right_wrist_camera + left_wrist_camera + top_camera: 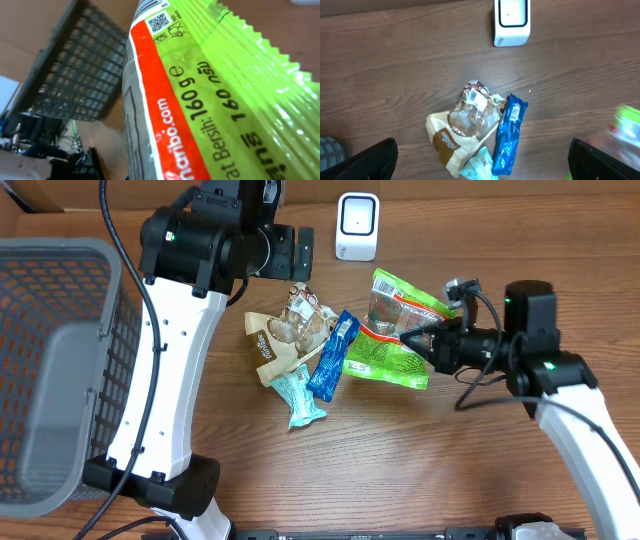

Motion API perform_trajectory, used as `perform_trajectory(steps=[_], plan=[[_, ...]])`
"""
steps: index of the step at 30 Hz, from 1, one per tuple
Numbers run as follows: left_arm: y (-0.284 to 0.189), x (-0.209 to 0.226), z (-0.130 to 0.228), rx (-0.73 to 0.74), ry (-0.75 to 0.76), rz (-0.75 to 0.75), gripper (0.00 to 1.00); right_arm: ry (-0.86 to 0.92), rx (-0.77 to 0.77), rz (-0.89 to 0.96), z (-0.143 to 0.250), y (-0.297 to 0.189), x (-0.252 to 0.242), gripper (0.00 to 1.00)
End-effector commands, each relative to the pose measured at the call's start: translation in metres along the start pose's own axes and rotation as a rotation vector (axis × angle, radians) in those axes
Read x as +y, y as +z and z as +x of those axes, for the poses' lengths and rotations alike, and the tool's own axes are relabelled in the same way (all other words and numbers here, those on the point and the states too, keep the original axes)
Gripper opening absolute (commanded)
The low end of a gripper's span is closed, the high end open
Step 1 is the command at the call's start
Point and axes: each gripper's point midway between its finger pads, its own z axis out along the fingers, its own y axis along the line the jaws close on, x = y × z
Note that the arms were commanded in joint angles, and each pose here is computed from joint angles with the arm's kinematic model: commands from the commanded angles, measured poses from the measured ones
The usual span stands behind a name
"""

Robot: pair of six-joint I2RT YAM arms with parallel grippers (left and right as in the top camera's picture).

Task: Scan the item barcode
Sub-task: 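Grasp the green Haribo bag with right gripper and pull it right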

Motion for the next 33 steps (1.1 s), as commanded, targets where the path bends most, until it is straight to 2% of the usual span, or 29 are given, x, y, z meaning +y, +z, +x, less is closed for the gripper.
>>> perform_trajectory(steps=[1, 12, 23, 33], plan=[[0.006, 0.016, -0.006, -0.014, -0.031, -0.049, 1.0, -0.148, -0.069, -0.094, -0.018, -0.025, 0.052, 0.04], [0.005, 0.052, -0.015, -0.044, -0.1, -0.095, 1.0, -0.24, -0.018, -0.131, 0.008, -0.037, 0.079, 0.04], [0.005, 0.055, -0.015, -0.043, -0.104, -0.099, 1.0, -0.317, 0.092, 0.115, 0.032, -0.004, 0.062, 0.04], [0.005, 0.055, -0.015, -0.043, -0.104, -0.098, 1.0, -0.379, 0.051, 0.216, 0.018, -0.002, 0.048, 0.04]])
